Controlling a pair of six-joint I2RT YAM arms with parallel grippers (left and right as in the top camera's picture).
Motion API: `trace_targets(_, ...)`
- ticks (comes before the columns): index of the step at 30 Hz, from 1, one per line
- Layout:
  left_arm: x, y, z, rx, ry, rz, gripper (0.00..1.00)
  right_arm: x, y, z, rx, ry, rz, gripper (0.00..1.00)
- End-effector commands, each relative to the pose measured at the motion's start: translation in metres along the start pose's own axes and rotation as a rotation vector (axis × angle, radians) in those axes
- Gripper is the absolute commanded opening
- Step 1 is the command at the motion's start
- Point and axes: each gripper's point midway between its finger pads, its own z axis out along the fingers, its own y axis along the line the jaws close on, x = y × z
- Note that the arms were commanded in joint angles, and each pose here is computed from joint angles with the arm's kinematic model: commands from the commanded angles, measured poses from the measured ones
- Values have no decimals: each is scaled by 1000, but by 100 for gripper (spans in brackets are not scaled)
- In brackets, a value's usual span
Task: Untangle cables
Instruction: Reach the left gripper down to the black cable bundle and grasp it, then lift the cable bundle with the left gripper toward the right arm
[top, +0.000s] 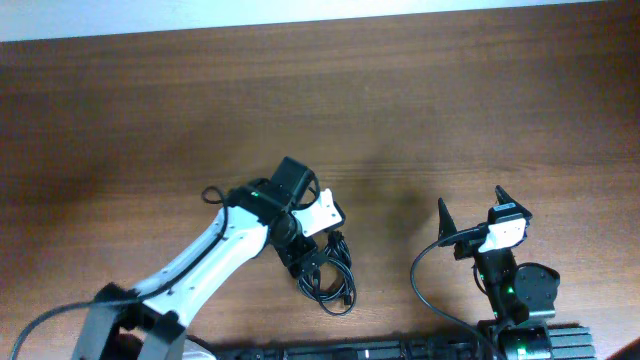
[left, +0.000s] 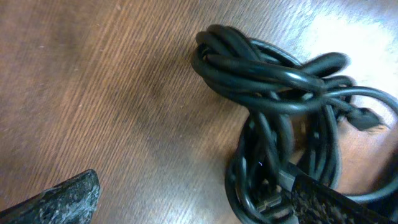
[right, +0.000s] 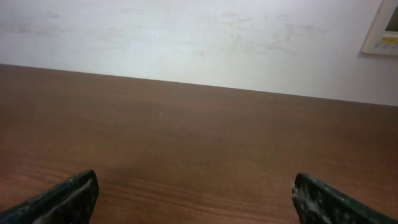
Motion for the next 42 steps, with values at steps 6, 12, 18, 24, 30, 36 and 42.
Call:
trace_targets(6,-19,-7,33,-19,28,162,100,3,1,0,-1,7,2,99)
trace_targets(12,-30,-15,35,-16,-3,199,64,3,1,0,-2,7,2,99)
trace_targets(18,-37,-12,34,-31,-28,203,0,3,1,0,-2,6,2,99)
trace_targets(24,-84,22,-12,-130,-178,46,0,-27,9,-4,-52,-73,2,99)
trace_targets(30,-110,85,-93,-250,-420,-270,0,-62,11,-29,-58,4,89,99)
trace_targets(36,-157,81,-173,-286,-761,-204,0,-93,22,-40,-125,207,131,99)
trace_targets(42,-200,30,-247,-137,-1086,57,0,-133,52,-15,-339,330,194,99)
